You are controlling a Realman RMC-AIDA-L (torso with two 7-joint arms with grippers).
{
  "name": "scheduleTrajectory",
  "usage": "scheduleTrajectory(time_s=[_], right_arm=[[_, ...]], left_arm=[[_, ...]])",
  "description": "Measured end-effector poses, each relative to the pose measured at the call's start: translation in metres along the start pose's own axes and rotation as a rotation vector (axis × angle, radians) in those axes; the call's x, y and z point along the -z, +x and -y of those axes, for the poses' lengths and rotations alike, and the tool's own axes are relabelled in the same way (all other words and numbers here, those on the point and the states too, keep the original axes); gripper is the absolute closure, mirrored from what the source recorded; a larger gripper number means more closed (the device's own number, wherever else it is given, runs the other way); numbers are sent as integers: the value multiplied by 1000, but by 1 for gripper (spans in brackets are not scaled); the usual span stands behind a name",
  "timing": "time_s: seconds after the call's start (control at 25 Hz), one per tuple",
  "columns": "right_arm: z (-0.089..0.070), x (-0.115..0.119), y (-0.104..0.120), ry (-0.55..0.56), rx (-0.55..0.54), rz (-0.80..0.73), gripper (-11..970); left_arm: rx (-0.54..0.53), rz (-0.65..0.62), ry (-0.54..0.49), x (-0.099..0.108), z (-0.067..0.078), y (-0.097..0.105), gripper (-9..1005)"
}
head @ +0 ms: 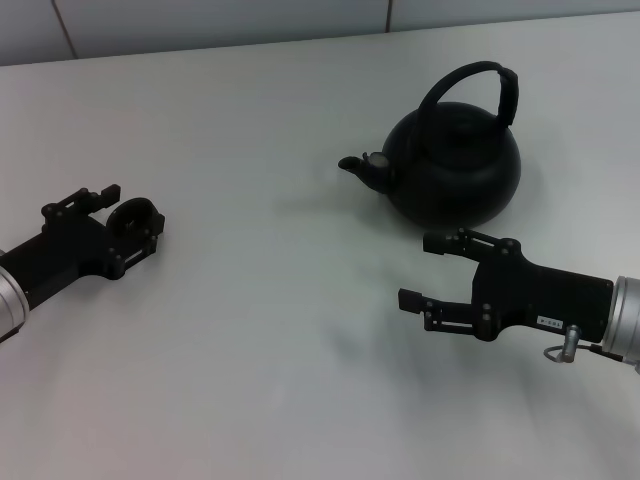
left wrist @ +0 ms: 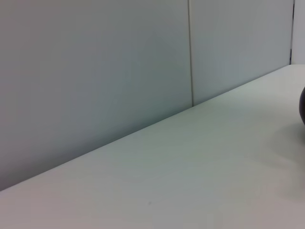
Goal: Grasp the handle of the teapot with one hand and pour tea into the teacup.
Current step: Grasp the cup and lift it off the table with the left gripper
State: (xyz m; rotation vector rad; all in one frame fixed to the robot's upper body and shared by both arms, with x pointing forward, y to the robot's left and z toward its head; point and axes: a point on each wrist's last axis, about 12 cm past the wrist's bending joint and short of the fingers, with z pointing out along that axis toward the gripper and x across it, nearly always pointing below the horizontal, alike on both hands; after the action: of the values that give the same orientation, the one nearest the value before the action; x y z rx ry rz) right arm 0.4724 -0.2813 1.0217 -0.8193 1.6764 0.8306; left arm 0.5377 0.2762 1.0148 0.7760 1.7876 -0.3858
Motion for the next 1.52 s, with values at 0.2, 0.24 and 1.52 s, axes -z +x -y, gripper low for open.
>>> scheduleTrajectory(time_s=[0.2,0.24,1.52], right_arm=[[0,0,0,0,-1,0,123],[0,0,0,-1,-1,-1,123],[0,-8,-4,-35,-7,-5,124]], left_arm=[[13,-18,11,0,-2,0,291],[13,-22,16,0,-1,0,283],[-83,19,285,-42,37,-36,305]])
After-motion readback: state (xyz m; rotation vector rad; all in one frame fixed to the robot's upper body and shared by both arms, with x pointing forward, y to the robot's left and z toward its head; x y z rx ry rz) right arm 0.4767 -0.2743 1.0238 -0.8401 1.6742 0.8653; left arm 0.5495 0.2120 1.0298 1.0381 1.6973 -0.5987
